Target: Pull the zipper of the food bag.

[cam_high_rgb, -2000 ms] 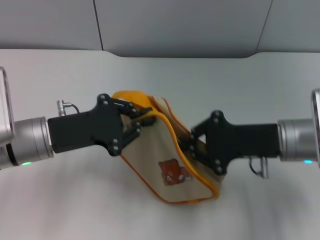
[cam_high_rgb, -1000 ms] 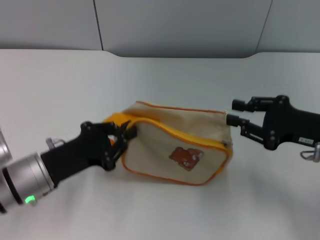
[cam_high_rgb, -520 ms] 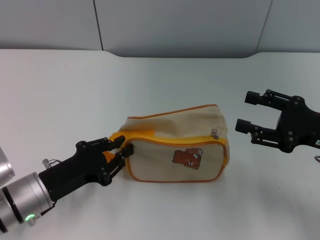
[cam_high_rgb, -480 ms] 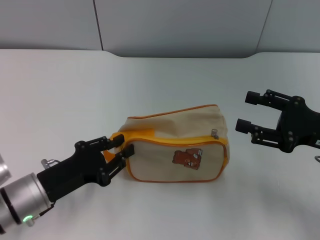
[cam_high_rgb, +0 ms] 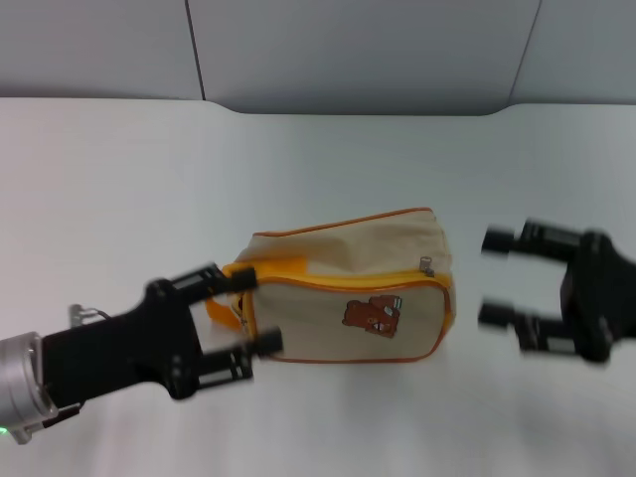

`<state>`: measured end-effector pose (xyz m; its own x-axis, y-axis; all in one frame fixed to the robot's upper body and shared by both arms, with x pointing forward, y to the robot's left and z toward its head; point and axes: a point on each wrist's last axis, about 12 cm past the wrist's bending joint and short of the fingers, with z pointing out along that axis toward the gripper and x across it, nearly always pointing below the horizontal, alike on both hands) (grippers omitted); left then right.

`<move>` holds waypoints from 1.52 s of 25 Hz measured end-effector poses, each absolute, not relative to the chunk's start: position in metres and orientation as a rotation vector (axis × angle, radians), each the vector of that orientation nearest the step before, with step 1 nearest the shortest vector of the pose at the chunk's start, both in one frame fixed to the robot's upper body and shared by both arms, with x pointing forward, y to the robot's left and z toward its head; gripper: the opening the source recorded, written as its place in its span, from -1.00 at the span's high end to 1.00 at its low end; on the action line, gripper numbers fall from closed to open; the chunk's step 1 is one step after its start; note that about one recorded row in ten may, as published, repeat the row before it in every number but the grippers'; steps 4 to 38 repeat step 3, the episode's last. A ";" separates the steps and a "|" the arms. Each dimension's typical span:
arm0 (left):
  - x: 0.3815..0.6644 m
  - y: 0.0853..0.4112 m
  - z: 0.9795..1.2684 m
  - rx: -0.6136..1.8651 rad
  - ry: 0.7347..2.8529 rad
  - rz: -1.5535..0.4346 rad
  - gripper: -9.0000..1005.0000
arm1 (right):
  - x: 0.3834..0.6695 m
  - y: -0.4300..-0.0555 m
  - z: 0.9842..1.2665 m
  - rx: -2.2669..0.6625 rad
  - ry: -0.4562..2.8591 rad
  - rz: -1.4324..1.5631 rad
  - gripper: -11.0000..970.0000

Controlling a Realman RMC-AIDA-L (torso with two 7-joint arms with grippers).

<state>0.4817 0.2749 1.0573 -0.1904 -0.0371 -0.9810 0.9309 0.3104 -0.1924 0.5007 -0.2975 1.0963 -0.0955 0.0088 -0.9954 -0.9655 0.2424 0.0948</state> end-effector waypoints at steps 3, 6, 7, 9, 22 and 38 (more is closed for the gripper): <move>0.484 0.273 1.062 0.965 1.509 -1.180 0.04 | 0.490 -0.292 1.090 -1.089 1.417 1.179 -0.54; 0.484 0.273 1.062 0.965 1.509 -1.180 0.04 | 0.490 -0.292 1.090 -1.089 1.417 1.179 -0.54; 0.484 0.273 1.062 0.965 1.509 -1.180 0.04 | 0.490 -0.292 1.090 -1.089 1.417 1.179 -0.54; 0.484 0.273 1.062 0.965 1.509 -1.180 0.04 | 0.490 -0.292 1.090 -1.089 1.417 1.179 -0.54; 0.484 0.273 1.062 0.965 1.509 -1.180 0.04 | 0.490 -0.292 1.090 -1.089 1.417 1.179 -0.54; 0.484 0.273 1.062 0.965 1.509 -1.180 0.04 | 0.490 -0.292 1.090 -1.089 1.417 1.179 -0.54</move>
